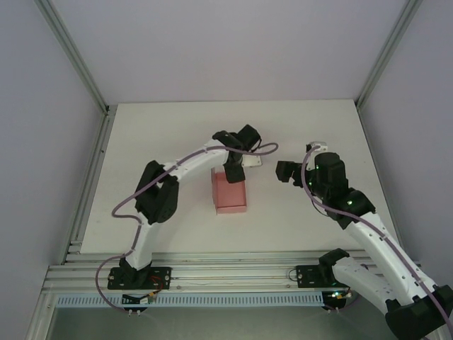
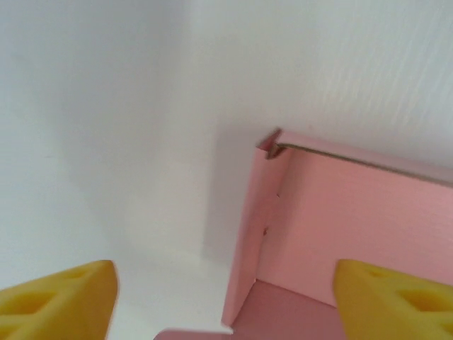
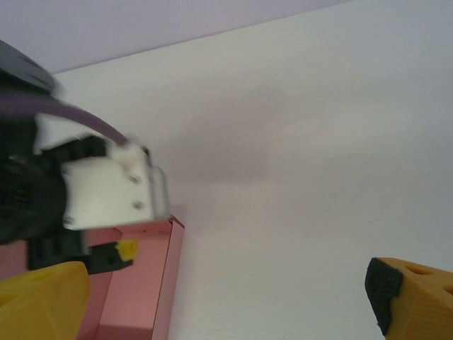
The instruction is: Assemble paper box
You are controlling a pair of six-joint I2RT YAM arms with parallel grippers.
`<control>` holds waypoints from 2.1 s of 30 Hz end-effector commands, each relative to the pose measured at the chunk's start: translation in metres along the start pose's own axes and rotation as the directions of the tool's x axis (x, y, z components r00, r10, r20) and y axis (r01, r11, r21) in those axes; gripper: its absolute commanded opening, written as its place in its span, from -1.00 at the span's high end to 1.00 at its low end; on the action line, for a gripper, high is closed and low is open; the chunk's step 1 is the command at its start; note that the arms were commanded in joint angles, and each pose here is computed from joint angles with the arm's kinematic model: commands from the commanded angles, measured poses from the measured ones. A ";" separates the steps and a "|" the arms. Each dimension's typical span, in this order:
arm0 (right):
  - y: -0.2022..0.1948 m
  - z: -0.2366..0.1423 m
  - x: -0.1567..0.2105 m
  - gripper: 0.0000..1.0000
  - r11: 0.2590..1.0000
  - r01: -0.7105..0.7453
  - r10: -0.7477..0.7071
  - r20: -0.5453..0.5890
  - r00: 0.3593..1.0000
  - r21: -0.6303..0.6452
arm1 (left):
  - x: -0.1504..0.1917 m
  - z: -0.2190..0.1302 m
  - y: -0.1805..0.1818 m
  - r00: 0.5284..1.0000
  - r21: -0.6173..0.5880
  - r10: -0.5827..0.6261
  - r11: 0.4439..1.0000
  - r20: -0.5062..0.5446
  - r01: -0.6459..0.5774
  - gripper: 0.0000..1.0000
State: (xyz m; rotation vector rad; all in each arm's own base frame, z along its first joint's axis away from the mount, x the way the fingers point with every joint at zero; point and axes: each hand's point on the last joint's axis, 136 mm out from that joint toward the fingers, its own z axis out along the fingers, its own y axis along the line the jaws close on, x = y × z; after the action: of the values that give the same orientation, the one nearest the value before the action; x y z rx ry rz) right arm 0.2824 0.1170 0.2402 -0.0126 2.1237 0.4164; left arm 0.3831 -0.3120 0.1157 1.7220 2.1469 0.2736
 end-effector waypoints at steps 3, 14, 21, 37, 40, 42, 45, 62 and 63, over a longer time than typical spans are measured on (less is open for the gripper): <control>0.006 0.009 -0.005 -1.00 0.998 0.038 -0.039 -0.037 0.999 -0.046 | -0.029 -0.104 0.063 0.890 -0.113 -0.229 0.949 0.394 0.294 -0.95; 0.084 0.125 0.032 -0.83 0.825 0.320 -0.493 -0.316 0.811 -0.466 | 0.203 -0.180 0.135 0.051 -0.050 -0.786 0.026 0.616 0.998 -0.99; 0.114 0.195 0.097 -0.48 0.586 0.423 -0.785 -0.355 0.507 -0.691 | 0.275 -0.158 0.072 -0.073 -0.056 -0.806 -0.131 0.587 0.990 -1.00; 0.115 0.227 0.139 0.37 0.569 0.443 -0.808 -0.371 0.458 -0.692 | 0.283 -0.138 0.051 -0.058 -0.081 -0.851 -0.118 0.522 0.990 -1.00; 0.111 0.237 0.126 0.76 0.652 0.484 -0.749 -0.398 0.529 -0.584 | 0.285 -0.137 0.050 -0.063 -0.084 -0.848 -0.125 0.526 0.989 -1.00; 0.103 0.241 0.115 0.86 0.716 0.529 -0.697 -0.415 0.585 -0.456 | 0.285 -0.137 0.050 -0.065 -0.080 -0.847 -0.126 0.527 0.989 -1.00; 0.078 0.238 0.093 0.85 0.843 0.512 -0.528 -0.433 0.731 -0.163 | 0.282 -0.137 0.051 -0.077 -0.060 -0.843 -0.129 0.533 0.990 -0.99; 0.056 0.157 0.135 0.03 0.909 0.053 0.132 -0.405 0.905 0.413 | 0.208 -0.105 0.064 0.095 0.170 -0.864 0.204 0.495 0.964 -1.00; 0.059 0.154 0.125 -0.03 0.918 0.065 0.103 -0.394 0.913 0.390 | 0.194 -0.104 0.063 0.157 0.203 -0.842 0.299 0.516 0.932 -1.00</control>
State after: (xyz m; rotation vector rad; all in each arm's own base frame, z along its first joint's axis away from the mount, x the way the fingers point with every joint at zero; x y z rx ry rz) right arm 0.3248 0.2512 0.0515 0.0571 2.6543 -0.0294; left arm 0.3517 -0.0674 0.1875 -0.2009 2.2450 -0.1988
